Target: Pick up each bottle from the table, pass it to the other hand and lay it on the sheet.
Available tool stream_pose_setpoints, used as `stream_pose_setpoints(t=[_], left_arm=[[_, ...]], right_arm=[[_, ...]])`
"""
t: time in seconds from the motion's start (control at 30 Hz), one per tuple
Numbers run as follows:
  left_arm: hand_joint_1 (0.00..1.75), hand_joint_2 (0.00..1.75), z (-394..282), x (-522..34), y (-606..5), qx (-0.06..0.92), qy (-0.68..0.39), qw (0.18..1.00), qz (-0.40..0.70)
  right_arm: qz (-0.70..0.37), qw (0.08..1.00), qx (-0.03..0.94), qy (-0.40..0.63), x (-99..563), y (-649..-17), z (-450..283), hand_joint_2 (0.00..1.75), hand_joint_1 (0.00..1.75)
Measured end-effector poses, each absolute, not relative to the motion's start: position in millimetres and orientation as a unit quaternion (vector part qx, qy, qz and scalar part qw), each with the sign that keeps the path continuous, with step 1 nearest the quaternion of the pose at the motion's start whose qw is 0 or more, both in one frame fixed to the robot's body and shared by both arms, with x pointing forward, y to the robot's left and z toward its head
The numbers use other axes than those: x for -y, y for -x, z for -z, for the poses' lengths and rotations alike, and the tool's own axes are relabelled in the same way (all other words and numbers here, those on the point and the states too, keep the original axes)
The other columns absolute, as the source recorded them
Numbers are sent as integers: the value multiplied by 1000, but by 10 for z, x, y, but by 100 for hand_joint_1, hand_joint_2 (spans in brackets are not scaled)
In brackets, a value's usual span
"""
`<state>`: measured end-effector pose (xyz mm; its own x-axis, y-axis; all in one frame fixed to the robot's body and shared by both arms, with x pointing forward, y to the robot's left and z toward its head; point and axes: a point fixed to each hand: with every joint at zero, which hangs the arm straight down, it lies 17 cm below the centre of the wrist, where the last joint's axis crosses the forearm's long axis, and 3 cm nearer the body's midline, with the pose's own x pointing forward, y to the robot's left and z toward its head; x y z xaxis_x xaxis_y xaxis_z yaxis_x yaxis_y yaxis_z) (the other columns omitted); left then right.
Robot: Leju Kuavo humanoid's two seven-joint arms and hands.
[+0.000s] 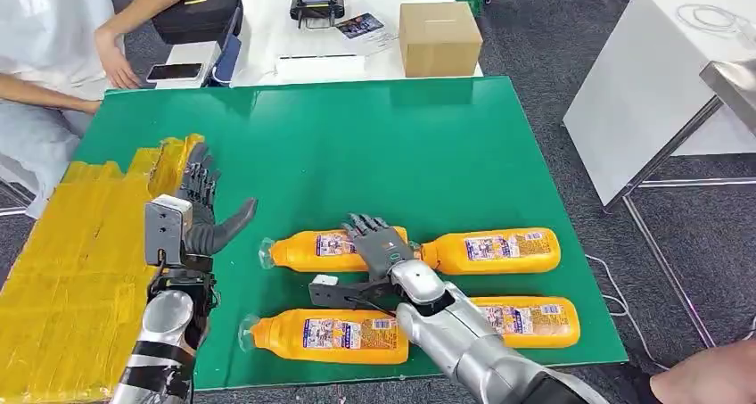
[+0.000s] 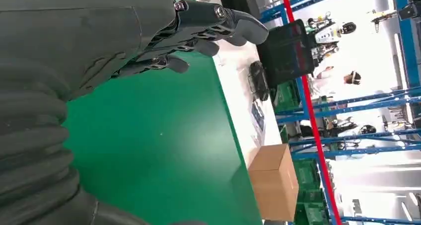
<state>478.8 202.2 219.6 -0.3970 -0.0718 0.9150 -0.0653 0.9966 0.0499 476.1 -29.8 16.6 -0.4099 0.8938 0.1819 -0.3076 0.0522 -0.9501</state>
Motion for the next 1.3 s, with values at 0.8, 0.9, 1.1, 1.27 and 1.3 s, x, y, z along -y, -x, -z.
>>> stream_pose_setpoints(t=[0.8, 0.9, 1.1, 1.27, 1.3], left_arm=[[0, 175, -2187, -2006, -4806, 835, -40, 549, 4], [0, 175, -2193, -1998, -4813, 835, -39, 549, 5], [0, 175, -2199, -1973, -4813, 835, -35, 549, 6], [0, 175, -2205, -1962, -4817, 835, -33, 549, 7], [0, 175, -2206, -1957, -4817, 835, -32, 549, 8]], right_arm=[[-646, 475, 533, 271, 365, -4789, -101, 175, 154], [-651, 472, 528, 274, 383, -4801, -88, 175, 171], [-653, 471, 522, 281, 412, -4834, -88, 175, 175], [-652, 471, 522, 283, 418, -4847, -95, 175, 175], [-651, 470, 524, 284, 418, -4852, -103, 175, 175]])
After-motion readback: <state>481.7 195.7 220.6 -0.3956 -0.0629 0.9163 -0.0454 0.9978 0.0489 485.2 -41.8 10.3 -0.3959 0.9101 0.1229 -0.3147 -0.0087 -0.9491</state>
